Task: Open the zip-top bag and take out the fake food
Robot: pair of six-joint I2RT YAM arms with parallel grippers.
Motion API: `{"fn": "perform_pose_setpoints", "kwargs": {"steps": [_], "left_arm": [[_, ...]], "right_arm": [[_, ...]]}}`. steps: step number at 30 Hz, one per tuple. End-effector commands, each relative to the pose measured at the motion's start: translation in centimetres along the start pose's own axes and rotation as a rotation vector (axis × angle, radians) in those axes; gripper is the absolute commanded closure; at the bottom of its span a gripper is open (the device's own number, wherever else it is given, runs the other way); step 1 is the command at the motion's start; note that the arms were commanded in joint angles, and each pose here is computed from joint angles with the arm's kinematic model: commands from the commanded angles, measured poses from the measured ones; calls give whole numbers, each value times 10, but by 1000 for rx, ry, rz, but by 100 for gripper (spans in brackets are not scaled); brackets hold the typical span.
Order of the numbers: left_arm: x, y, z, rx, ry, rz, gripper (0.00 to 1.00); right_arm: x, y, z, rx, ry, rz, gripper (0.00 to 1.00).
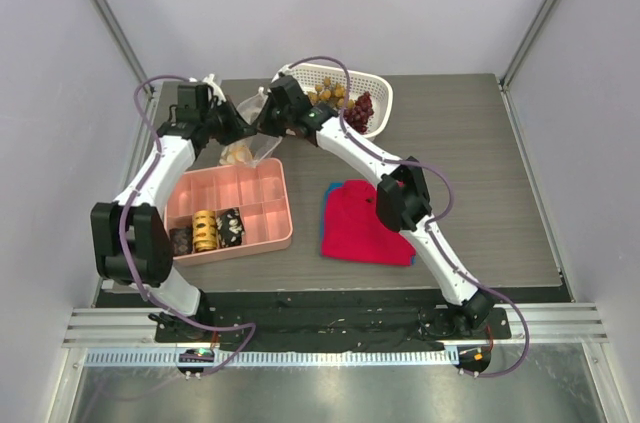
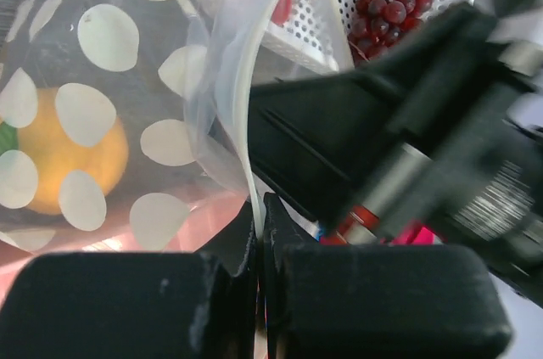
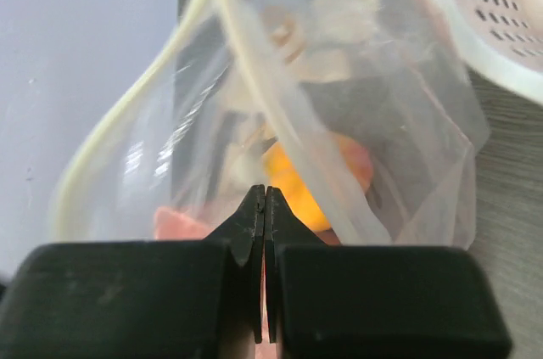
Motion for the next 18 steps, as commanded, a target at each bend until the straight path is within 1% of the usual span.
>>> {"fn": "perform_pose_setpoints", "kwargs": {"steps": [1,5,8,9,12,14,16,18], "left_arm": [[17,20,-26,-39,-91,-110,100],[16,17,-30,-37,-119,-94,100],[14,12,-32,-49,-128,-85,100],[15,11,-32,-52,-131,-83,100],[17,8,-33,-86,-159,-89,100],[19,9,-37,-119,-190,-90,100],[19,10,-43,-147,-238,-73,100],[20,14,-49,-139,-263,-70,100]], "right_arm": [[-12,-3,2,-41,29,-6,99],[-21,3,2,-80,54,-41,99],[-23,8,1,-160,57,-47,99],[-21,7,6,-222,70,-27,99],[-11,16,9,-302,82,-11,98],[-12,16,9,-306,115,-7,99],[-19,9,3,-252,127,20,99],[-24,0,1,-207,131,47,99]]}}
Point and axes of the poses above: each gripper's point midway between its finger pads, its own x axis back along the fingers, its own z axis along the line the jaws close on, y = z × x, the point moved 5 cm from there along x, back along the fingers, and after that the axes turned 4 degrees about -x, right-handed, at the moved point
